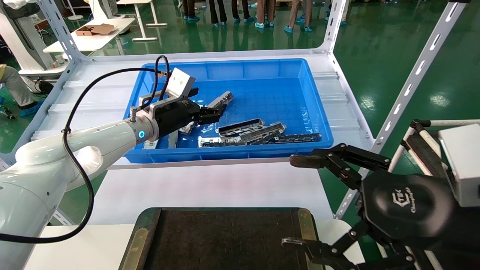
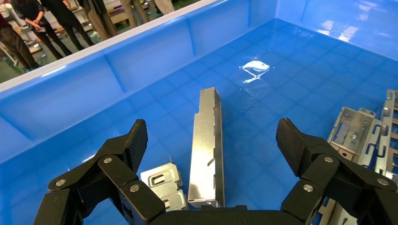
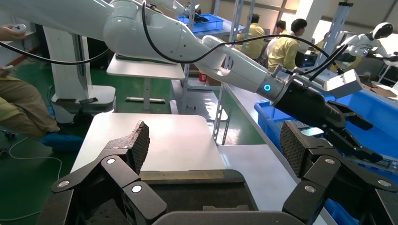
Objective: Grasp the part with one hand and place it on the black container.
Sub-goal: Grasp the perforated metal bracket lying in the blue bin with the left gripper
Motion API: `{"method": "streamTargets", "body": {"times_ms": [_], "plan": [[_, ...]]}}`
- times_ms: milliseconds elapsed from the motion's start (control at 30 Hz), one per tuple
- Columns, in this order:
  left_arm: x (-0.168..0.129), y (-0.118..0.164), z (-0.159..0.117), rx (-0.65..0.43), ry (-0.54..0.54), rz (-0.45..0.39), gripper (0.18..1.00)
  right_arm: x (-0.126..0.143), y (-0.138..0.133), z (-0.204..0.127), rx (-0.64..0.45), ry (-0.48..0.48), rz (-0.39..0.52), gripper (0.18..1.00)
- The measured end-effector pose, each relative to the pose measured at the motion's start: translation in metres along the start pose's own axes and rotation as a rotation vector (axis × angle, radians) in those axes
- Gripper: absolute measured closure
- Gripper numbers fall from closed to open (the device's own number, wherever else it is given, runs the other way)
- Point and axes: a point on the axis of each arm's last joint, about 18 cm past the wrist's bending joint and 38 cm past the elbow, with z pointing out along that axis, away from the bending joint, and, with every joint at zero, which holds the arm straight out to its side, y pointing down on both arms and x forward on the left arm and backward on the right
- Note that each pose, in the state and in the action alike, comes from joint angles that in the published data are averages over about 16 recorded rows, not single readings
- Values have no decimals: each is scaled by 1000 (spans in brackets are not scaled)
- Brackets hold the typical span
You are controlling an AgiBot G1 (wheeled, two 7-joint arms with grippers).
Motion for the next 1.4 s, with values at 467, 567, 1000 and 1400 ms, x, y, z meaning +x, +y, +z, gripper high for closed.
{"method": "streamTargets", "body": {"times_ms": [467, 567, 1000, 1400], "plan": [[1, 13, 2, -28, -26, -11, 205, 0, 0, 0, 0, 0, 0, 188], [1, 15, 2, -32, -26, -13, 222, 0, 0, 0, 0, 0, 0, 205], [3, 21, 2, -45, -26, -20, 382, 0, 0, 0, 0, 0, 0, 366], [4, 26, 1, -51, -26, -28, 655, 0, 0, 0, 0, 0, 0, 637]]}}
